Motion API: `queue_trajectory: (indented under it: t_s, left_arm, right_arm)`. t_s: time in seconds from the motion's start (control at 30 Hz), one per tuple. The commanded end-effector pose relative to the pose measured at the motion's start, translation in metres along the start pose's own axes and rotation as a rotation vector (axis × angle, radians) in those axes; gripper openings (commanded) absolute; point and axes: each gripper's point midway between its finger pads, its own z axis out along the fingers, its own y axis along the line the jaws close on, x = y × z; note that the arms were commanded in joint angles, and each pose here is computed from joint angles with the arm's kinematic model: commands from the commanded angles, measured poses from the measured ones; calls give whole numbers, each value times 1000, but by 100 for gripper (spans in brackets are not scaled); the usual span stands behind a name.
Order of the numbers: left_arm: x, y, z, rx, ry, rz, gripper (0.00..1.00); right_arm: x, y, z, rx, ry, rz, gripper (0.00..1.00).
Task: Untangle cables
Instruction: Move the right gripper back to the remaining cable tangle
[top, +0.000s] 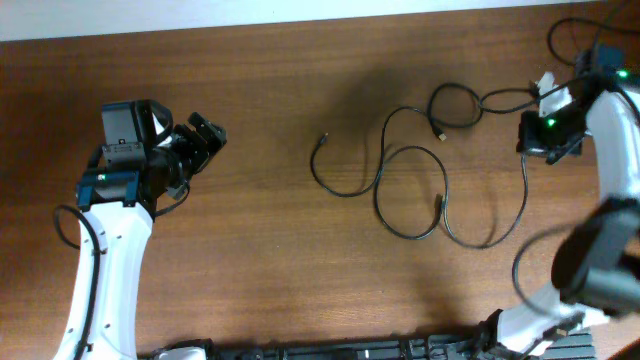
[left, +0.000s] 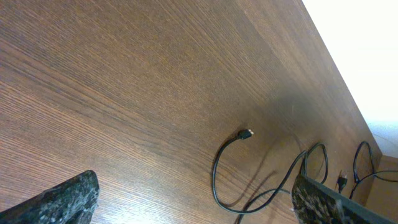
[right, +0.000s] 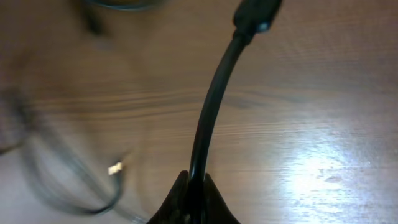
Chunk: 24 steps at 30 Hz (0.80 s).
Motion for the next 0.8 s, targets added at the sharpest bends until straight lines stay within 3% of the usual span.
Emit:
queue_trajectory:
  t_s: [0.0, 0.2, 0.37, 0.6, 0.7, 0.73, 0.77]
  left_arm:
    - [-4, 0, -1, -7, -15, 17, 99]
    - [-4, 0, -1, -7, -15, 17, 99]
    - [-4, 0, -1, -6, -15, 17, 99]
    - [-4, 0, -1, -6, -15, 17, 99]
    - [-4, 0, -1, -6, -15, 17, 99]
    - [-4, 0, -1, -7, -15, 17, 99]
    - [-4, 0, -1, -6, -15, 17, 99]
  right_arm:
    - [-5, 66, -50, -210, -137, -154, 4]
    - [21, 140, -29, -265, -26, -343, 4]
    - [36, 181, 8, -146, 10, -450, 4]
    - [57, 208, 77, -109, -33, -324, 4]
    - [70, 215, 98, -126, -50, -344, 16]
    - [73, 219, 104, -133, -60, -358, 41]
    - [74, 219, 109, -123, -70, -330, 53]
